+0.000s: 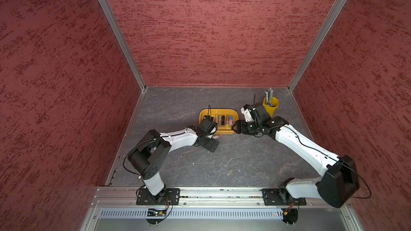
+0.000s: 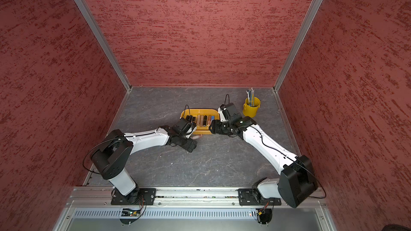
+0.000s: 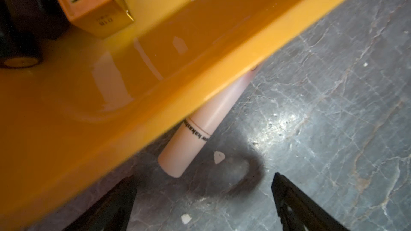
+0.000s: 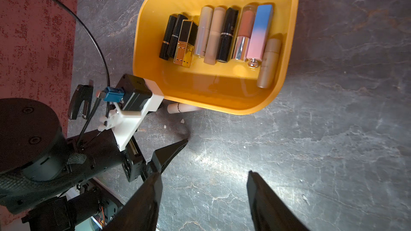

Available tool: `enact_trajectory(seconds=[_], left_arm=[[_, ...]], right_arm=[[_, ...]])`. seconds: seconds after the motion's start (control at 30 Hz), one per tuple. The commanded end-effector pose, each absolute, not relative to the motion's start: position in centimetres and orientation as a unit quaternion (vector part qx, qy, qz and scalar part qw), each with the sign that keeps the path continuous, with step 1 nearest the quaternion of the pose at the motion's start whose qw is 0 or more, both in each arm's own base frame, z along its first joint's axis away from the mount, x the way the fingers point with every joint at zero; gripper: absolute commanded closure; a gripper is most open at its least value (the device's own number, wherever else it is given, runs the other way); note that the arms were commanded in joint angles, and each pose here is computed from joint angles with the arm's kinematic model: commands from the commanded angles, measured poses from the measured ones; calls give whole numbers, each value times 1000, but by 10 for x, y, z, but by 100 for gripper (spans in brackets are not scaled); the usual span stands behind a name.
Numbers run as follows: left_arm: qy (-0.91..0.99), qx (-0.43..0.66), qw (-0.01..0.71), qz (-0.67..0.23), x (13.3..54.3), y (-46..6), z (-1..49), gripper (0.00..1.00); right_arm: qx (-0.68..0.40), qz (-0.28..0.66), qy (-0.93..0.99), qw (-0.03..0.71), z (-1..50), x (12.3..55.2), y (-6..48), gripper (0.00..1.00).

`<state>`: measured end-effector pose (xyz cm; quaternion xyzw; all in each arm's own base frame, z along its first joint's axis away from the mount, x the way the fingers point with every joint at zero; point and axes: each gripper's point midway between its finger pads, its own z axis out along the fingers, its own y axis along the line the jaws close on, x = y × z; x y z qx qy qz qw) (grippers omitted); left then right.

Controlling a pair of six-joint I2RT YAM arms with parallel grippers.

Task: Put the lipstick into the storage box
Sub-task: Adjust the storage box at the center of the board.

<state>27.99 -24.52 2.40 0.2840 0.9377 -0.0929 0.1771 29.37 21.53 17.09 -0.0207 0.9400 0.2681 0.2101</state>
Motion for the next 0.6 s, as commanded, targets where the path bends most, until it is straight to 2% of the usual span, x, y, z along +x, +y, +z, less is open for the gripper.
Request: enact_trajectory(seconds=[0.0,0.57], left_arm=[[931,300,182,-100,288,-254,23,0],[921,332,188,-84,306,-268,18,0]], right_arm=[[-18,271,937,221,174,298,214,35],[-13,270,937,222,175,298,212,35]])
